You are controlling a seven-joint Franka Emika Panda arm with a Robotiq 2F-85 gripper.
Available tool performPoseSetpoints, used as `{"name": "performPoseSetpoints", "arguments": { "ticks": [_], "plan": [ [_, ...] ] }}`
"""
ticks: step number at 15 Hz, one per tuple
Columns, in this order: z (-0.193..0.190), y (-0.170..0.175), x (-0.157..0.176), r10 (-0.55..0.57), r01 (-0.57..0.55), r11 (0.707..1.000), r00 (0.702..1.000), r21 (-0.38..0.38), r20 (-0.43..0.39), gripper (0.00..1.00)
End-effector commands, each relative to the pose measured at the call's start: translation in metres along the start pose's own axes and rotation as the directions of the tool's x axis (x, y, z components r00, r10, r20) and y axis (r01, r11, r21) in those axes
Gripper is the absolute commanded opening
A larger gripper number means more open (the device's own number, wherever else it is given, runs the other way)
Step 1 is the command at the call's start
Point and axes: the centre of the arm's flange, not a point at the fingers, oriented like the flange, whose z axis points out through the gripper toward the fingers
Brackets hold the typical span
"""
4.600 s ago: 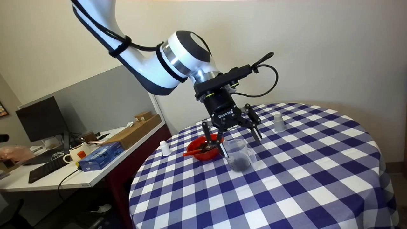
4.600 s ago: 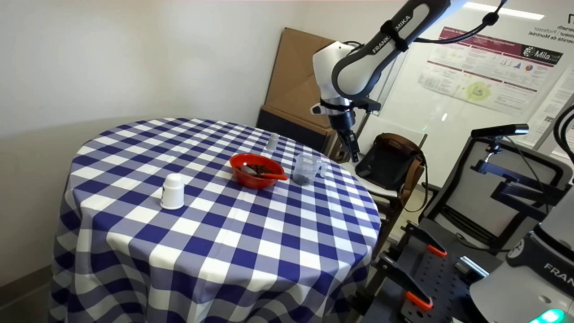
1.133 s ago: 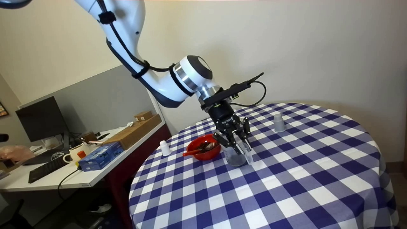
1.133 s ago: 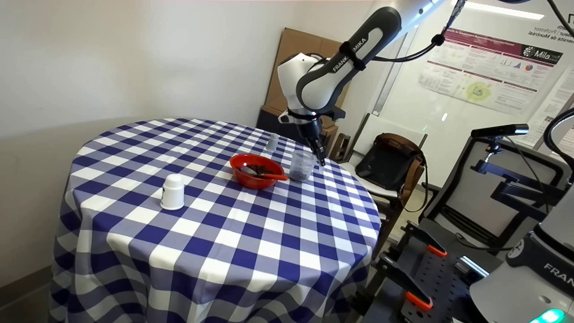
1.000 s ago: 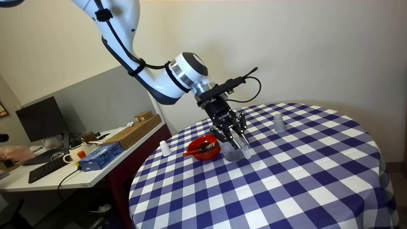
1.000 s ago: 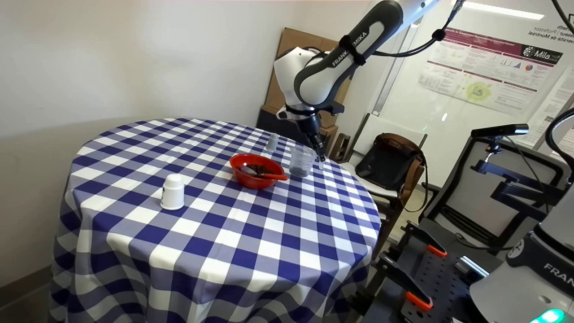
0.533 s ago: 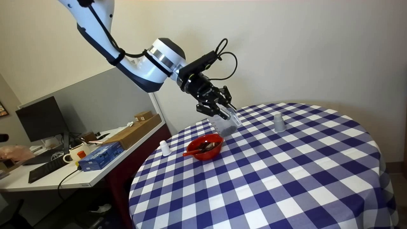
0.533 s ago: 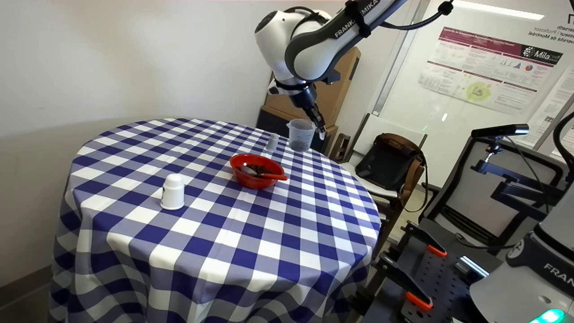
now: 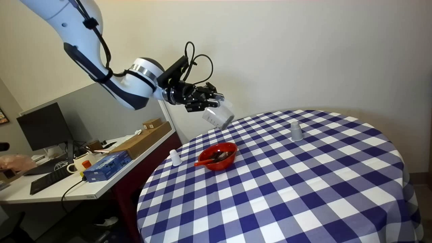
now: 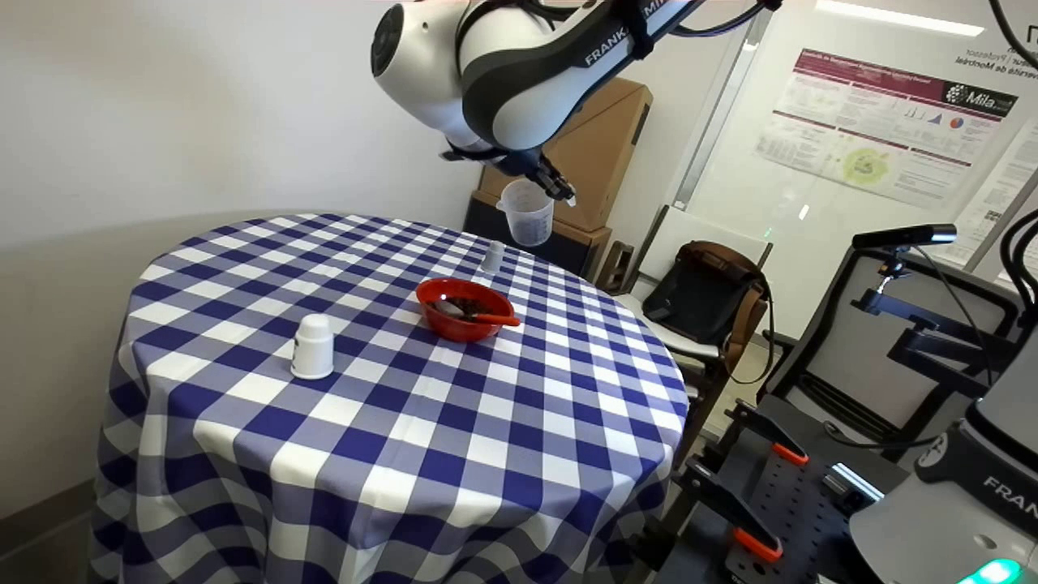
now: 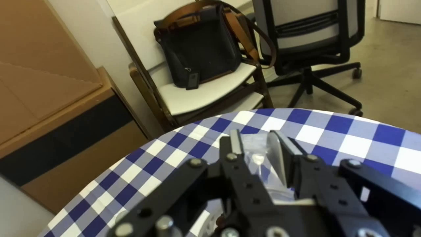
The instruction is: Pour the contents of the clear jar into the red bowl
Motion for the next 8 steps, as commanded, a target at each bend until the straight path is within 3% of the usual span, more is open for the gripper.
{"name": "performPoseSetpoints", "arguments": {
  "ticks": [1, 8],
  "plan": [
    [-0.026, -0.005, 0.031, 0.024, -0.010, 0.994, 0.991, -0.105, 0.131, 0.07],
    [-0.046, 0.001, 0.081, 0.012, 0.064, 0.960, 0.964, -0.273, 0.267, 0.07]
  ]
}}
